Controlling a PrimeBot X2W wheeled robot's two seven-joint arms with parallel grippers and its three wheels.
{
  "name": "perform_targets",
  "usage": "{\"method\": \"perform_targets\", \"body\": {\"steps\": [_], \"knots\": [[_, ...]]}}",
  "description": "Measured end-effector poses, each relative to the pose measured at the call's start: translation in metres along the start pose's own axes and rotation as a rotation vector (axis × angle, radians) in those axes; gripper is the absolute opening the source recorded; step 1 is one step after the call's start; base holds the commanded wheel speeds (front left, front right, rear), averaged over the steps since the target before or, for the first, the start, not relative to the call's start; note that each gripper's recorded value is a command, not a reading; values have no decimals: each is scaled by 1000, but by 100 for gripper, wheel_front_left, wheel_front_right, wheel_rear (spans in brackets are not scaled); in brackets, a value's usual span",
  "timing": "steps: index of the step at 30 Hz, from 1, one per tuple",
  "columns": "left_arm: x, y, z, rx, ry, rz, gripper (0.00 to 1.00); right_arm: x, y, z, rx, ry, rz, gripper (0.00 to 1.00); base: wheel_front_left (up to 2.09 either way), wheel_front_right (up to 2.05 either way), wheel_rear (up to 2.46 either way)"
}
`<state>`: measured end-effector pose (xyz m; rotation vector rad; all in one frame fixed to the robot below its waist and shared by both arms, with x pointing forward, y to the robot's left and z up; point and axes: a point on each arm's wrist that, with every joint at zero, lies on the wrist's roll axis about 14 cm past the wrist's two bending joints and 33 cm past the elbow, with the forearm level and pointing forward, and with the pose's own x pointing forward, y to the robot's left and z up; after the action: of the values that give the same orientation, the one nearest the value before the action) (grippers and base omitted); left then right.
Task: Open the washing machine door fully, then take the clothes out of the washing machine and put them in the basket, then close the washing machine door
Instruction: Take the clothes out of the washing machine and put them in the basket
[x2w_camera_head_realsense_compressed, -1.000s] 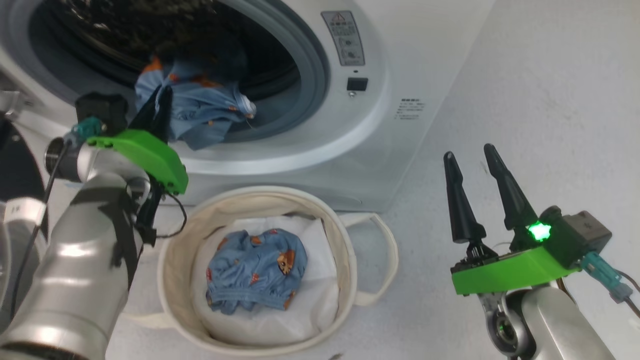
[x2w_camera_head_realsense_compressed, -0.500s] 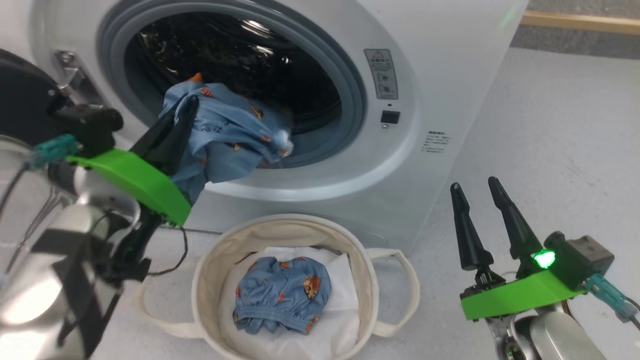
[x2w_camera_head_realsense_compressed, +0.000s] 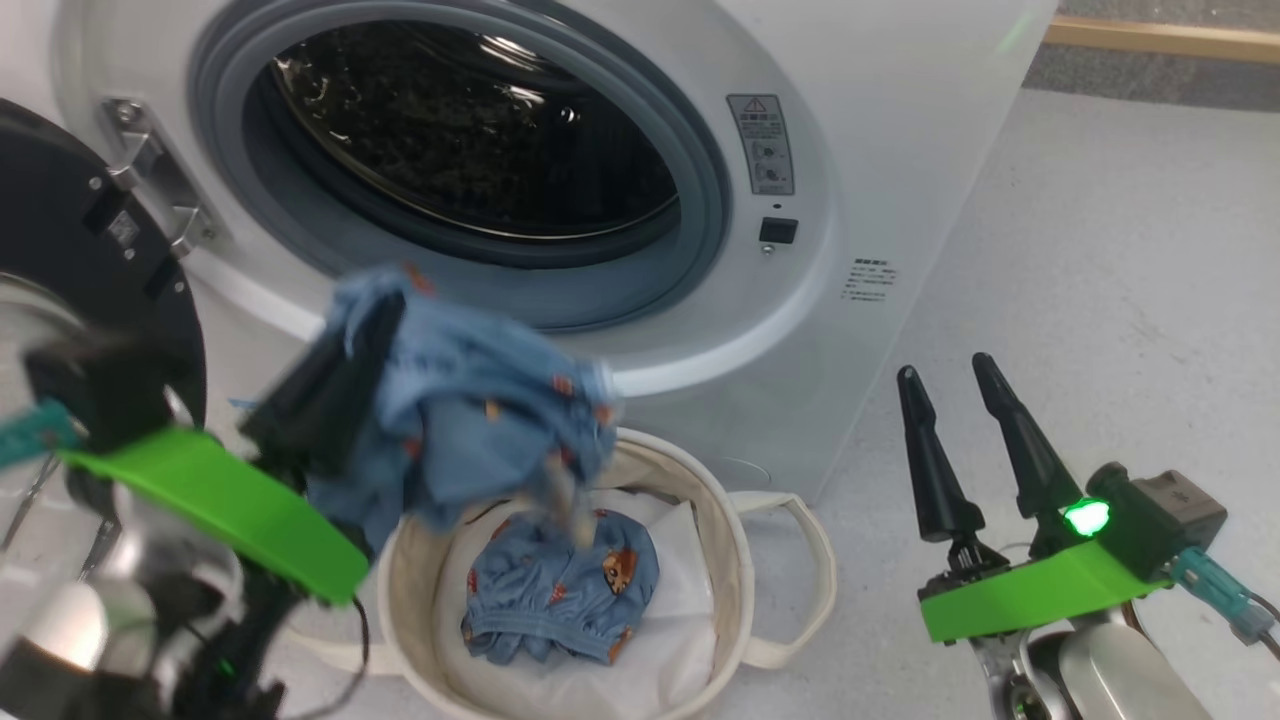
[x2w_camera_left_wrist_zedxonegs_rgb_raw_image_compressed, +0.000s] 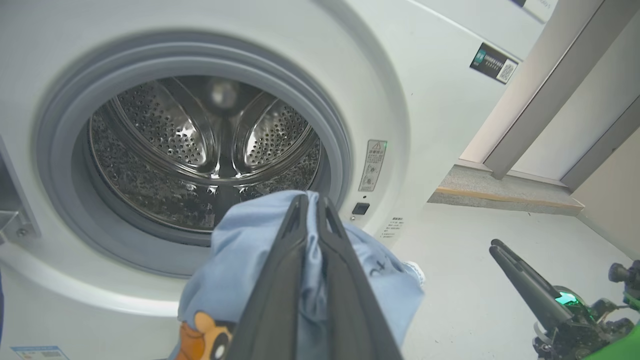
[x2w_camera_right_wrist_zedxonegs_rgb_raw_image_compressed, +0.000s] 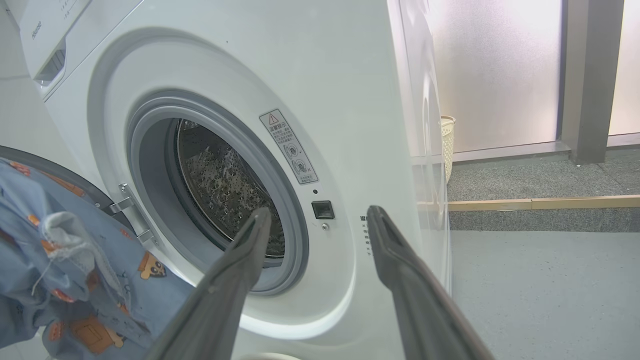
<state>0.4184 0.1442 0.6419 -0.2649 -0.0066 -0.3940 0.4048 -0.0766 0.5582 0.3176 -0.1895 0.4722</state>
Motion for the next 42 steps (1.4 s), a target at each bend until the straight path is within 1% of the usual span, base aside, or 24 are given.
{"method": "perform_targets", "body": {"steps": [2,5,7,14,16,19,22,25,28,33,37,42], "knots": [[-2,4,-22,-26,50,16,0,-1,-1,-1,1,4,-3,100,0,0,0],[-3,11,-71,-64,143,52,0,-2,-4,-5,3,15,-12,100,0,0,0],[-2,15,-101,-71,188,64,0,-2,-6,-9,6,25,-18,100,0,0,0],[10,31,-178,-87,259,98,0,1,-18,-14,-1,35,-41,100,0,0,0],[16,31,-196,-87,278,87,0,2,-22,-15,-10,39,-47,100,0,0,0],[23,29,-228,-125,329,94,0,1,-29,-20,-16,51,-64,100,0,0,0],[32,31,-248,-145,338,113,0,-1,-36,-27,-21,68,-83,100,0,0,0],[42,32,-266,-136,372,118,0,0,-43,-30,-26,74,-96,100,0,0,0],[46,22,-287,-143,430,102,0,2,-49,-28,-42,67,-108,100,0,0,0],[52,-10,-305,-189,464,40,0,-3,-58,-31,-55,82,-135,100,0,0,0],[50,-24,-319,-209,507,16,0,-6,-67,-27,-76,76,-159,100,0,0,0],[41,-21,-331,-220,549,42,0,-8,-76,-20,-98,59,-185,100,0,0,0]]}}
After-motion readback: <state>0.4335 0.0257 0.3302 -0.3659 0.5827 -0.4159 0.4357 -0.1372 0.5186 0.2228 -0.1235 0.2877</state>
